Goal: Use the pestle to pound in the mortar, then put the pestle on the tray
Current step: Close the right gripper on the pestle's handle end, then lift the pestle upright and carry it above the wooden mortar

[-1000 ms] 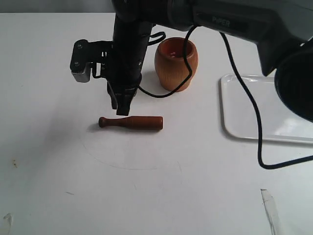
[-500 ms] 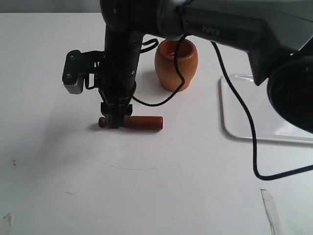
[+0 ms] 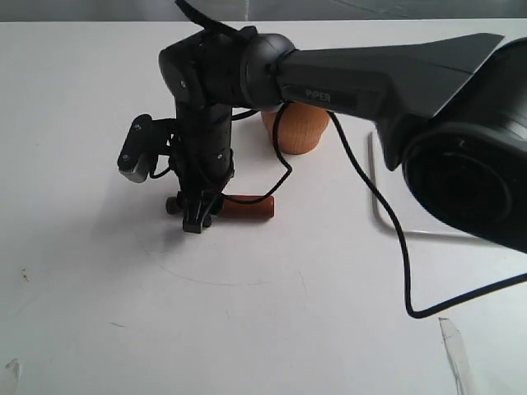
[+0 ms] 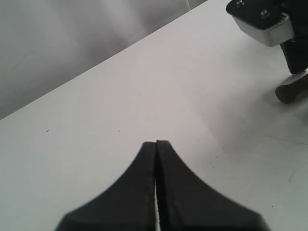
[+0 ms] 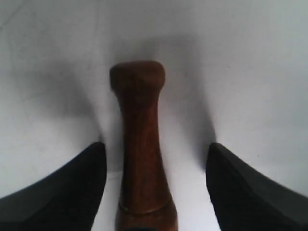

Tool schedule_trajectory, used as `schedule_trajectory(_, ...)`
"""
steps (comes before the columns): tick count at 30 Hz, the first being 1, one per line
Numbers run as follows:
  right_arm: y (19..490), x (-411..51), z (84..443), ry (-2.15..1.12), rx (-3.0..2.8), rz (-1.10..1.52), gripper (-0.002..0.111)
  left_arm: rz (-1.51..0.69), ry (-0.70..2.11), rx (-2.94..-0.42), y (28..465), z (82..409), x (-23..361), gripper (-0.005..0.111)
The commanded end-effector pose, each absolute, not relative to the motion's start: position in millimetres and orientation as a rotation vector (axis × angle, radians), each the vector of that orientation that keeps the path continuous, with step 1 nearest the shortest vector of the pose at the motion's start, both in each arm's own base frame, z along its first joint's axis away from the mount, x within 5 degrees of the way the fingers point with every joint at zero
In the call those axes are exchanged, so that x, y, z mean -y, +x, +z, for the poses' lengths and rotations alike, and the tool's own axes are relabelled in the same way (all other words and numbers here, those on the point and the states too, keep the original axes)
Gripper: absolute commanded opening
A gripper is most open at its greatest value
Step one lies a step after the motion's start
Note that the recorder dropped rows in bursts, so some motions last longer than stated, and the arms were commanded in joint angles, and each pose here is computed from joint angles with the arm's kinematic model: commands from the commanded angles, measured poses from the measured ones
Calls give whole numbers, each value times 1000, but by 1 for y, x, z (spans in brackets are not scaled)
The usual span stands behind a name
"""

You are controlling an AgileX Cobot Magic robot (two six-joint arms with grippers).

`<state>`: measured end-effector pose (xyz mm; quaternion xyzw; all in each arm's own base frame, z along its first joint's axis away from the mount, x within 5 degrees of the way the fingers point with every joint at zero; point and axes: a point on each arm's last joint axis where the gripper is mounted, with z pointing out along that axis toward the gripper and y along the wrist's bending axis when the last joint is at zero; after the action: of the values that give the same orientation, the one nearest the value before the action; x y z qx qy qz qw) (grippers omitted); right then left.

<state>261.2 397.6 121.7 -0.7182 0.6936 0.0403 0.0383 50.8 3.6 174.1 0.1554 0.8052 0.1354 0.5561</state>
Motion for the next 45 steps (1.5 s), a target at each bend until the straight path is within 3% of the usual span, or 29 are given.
schedule_trajectory(1, 265, -399, 117, -2181, -2105, 101, 53, 302, 361, -1897, 51, 174, -3, 0)
schedule_trajectory(3, 267, -399, 116, -2187, -2089, 79, 40, 302, 361, -1897, 51, 174, -3, 0)
schedule_trajectory(6, 268, -398, 125, -2224, -2009, 31, 1, 302, 361, -1897, 51, 174, -3, 0)
schedule_trajectory(10, 274, -404, 161, -2035, -1948, 56, 0, 302, 361, -1897, 51, 174, -3, 0)
schedule_trajectory(16, 281, -405, 254, -1643, -1764, 189, 0, 302, 361, -1897, 51, 174, -3, 0)
schedule_trajectory(17, 284, -397, 283, -1471, -1698, 249, 0, 302, 361, -1897, 51, 174, -3, 0)
schedule_trajectory(22, 283, -361, 315, -1082, -1529, 400, 0, 302, 361, -1897, 51, 174, -3, 0)
schedule_trajectory(29, 268, -276, 266, -630, -1342, 459, 0, 302, 361, -1897, 51, 174, -3, 0)
schedule_trajectory(32, 283, -229, 235, -487, -1424, 431, 0, 302, 361, -1897, 51, 174, -3, 0)
schedule_trajectory(34, 292, -212, 233, -446, -1422, 438, 0, 302, 361, -1897, 51, 174, -3, 0)
schedule_trajectory(38, 303, -201, 231, -424, -1433, 486, 0, 302, 361, -1897, 51, 174, -3, 0)
schedule_trajectory(45, 312, -215, 162, -498, -1514, 524, 0, 302, 361, -1897, 51, 174, -3, 0)
